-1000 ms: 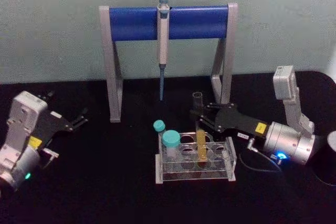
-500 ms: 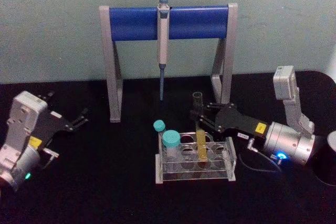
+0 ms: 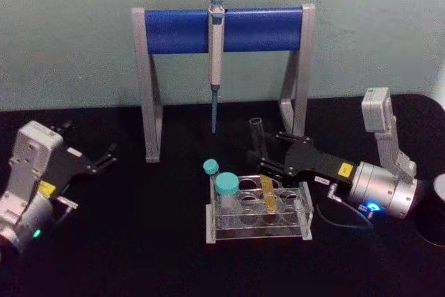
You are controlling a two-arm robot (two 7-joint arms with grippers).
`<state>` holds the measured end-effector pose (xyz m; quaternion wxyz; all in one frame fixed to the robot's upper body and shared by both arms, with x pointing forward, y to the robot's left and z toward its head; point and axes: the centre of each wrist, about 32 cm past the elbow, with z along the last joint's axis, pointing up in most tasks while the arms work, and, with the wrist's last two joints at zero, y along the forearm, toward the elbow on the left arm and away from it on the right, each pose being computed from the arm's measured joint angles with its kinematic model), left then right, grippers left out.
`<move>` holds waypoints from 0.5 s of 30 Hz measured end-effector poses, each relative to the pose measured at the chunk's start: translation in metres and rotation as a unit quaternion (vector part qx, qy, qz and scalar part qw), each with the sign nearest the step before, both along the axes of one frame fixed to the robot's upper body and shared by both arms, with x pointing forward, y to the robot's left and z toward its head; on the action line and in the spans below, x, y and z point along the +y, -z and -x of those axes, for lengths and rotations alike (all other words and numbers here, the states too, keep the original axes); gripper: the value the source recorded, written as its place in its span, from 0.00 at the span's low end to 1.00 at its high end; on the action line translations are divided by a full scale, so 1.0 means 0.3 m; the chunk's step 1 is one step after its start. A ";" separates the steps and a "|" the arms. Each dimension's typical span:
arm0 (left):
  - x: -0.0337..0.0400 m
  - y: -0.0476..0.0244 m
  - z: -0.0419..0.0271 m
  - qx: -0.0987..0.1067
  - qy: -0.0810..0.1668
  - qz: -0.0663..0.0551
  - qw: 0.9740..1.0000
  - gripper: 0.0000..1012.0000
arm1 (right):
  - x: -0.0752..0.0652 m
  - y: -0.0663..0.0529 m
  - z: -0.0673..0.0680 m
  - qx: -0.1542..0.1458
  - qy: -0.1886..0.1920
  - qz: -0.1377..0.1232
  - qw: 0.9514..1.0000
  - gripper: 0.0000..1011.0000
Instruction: Pick up the test tube from the test tube rack, shake it, then place it back into the test tube rack.
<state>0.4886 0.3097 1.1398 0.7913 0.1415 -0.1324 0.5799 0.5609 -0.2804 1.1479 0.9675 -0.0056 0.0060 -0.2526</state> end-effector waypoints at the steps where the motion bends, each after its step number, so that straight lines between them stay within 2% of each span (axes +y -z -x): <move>1: 0.000 0.000 0.000 0.000 0.000 0.000 1.000 0.99 | 0.000 0.000 0.000 0.000 0.000 0.000 1.000 0.55; 4: 0.000 0.000 0.000 0.000 0.000 0.000 1.000 0.99 | 0.000 0.000 0.000 0.000 0.000 0.000 1.000 0.64; 5: 0.000 0.000 0.000 0.000 0.000 0.000 1.000 0.99 | 0.000 0.000 0.000 0.000 0.000 0.000 1.000 0.70; 15: 0.000 0.000 0.000 0.000 0.000 0.000 1.000 0.99 | 0.000 0.000 0.000 0.000 0.000 0.000 1.000 0.96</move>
